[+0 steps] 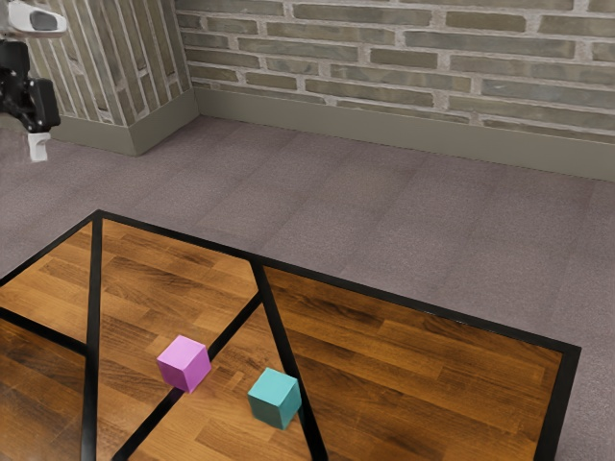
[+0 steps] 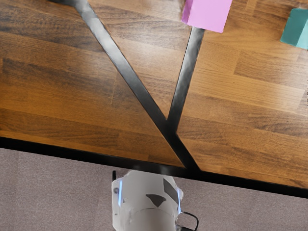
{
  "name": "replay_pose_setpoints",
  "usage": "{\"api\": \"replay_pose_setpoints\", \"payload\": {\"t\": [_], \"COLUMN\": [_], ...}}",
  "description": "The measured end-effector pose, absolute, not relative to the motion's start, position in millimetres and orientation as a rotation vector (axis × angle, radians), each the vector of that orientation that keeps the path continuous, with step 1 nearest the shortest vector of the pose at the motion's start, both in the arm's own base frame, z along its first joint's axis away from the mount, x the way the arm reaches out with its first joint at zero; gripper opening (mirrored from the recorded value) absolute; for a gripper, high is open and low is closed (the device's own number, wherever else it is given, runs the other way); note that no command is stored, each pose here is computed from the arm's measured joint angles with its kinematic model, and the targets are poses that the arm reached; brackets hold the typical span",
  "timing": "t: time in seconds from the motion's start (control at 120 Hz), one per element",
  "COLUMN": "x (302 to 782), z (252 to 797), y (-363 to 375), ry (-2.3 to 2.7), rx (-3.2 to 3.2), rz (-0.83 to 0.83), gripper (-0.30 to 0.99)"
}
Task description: Pick up the blue block with one arm, and put the blue block on the pink block with one arm
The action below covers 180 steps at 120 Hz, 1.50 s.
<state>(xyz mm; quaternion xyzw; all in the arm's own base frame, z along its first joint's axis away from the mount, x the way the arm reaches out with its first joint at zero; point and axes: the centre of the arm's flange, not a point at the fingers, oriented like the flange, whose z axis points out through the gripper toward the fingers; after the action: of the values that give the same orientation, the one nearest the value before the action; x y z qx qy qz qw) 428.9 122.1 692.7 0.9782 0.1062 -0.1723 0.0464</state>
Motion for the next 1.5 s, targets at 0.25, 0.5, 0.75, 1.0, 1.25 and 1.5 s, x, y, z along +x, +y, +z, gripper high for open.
{"api": "replay_pose_setpoints", "payload": {"t": [0.25, 0.5, 0.75, 1.0, 1.25, 1.5], "x": [551, 653, 642, 587, 541, 498], "z": [647, 479, 354, 285, 266, 274], "y": [71, -80, -142, -144, -157, -167], "ry": [0.158, 0.039, 0.176, 0.276, 0.183, 0.111], "rx": [3.072, 3.051, 3.037, 3.007, 3.033, 3.005], "rz": [-0.109, -0.221, -0.278, -0.255, 0.0, 0.118], "gripper": [0.67, 0.67, 0.67, 0.66, 0.65, 0.65]}}
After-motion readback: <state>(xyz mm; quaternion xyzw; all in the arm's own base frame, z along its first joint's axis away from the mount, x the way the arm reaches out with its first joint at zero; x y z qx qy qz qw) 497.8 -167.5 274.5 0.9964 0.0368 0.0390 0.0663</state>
